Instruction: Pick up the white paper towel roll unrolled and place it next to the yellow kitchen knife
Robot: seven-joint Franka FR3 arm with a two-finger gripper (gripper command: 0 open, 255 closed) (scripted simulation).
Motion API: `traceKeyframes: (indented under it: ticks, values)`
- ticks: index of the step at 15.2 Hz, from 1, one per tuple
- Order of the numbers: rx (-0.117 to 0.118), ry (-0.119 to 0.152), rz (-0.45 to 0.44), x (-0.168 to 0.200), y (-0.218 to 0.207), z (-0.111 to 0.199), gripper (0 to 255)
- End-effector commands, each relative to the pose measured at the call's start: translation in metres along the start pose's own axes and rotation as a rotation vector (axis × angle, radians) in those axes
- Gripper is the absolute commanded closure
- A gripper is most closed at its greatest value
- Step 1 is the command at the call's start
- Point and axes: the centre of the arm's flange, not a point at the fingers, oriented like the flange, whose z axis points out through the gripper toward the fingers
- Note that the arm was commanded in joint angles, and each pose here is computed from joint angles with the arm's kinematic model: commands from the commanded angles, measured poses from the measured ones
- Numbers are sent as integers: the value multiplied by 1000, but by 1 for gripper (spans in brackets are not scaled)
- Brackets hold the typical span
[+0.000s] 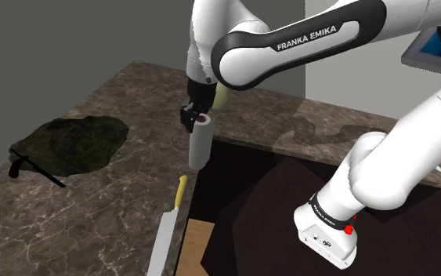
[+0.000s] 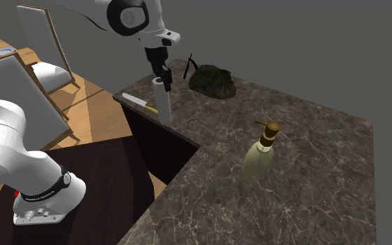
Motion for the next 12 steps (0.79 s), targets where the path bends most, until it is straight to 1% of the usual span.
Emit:
traceKeyframes:
  ticks: [1,8,9,12]
  values:
    - [0,1,0,-1,-1,9,255]
    - [0,1,0,-1,-1,9,255]
    - [0,1,0,-1,-1,9,0]
    - [0,1,0,-1,-1,9,0]
